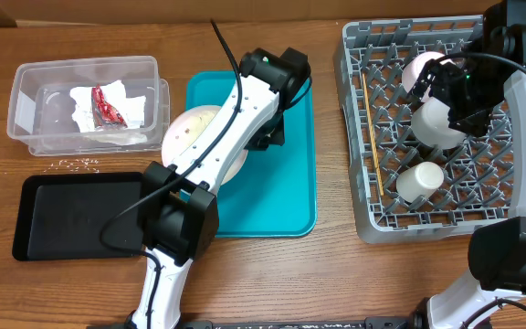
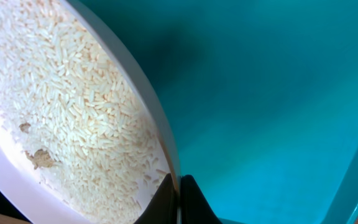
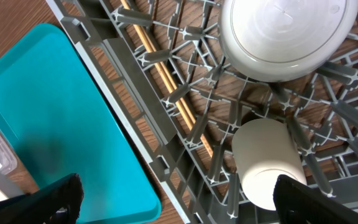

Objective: Sort waste into correct bins and load items into the dishwasher
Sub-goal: 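Carry the plate left and tip the rice crumbs into the clear bin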

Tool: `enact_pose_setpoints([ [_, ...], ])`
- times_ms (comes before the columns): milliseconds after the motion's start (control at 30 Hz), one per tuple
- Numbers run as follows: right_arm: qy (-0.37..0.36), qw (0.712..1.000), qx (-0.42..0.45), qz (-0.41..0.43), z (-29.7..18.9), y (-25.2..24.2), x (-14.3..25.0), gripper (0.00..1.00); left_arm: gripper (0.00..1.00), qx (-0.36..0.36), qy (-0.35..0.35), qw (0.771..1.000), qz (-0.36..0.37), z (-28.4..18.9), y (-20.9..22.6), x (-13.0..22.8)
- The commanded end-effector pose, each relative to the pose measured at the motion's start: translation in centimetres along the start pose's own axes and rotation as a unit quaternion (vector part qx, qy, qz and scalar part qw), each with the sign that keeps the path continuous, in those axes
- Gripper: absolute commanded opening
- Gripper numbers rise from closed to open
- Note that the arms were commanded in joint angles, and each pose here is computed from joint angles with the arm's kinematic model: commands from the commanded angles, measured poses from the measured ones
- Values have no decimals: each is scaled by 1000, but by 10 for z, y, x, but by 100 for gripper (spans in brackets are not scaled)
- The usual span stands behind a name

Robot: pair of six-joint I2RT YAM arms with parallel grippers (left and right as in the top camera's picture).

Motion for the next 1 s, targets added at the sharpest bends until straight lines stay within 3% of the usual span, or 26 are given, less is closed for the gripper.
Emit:
enact_pose_setpoints([
  [0,-21,1000,-5,-1,-12,1,-3,100,4,-14,-56,998,18,-17,5,-19],
  [333,-21,1000,-5,-1,-12,1,-3,100,4,-53,-178,983,-11,-48,24,-61],
  [767,-21,1000,-5,-1,-12,1,-3,100,4,28,-206,977,-39,-41,43,-121],
  [967,-21,1000,-5,-1,-12,1,-3,100,4,23,-205,976,-71,-34,68,-138],
])
Point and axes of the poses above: each gripper's point midway between its finger pads, its own z axis out along the fingers, its own y axis along the line the jaws close on, x = y × z, the point moved 4 cm from there along -z, back along the fingers, and after that the axes turned 12 degrees about -z, right-handed, at the moved point
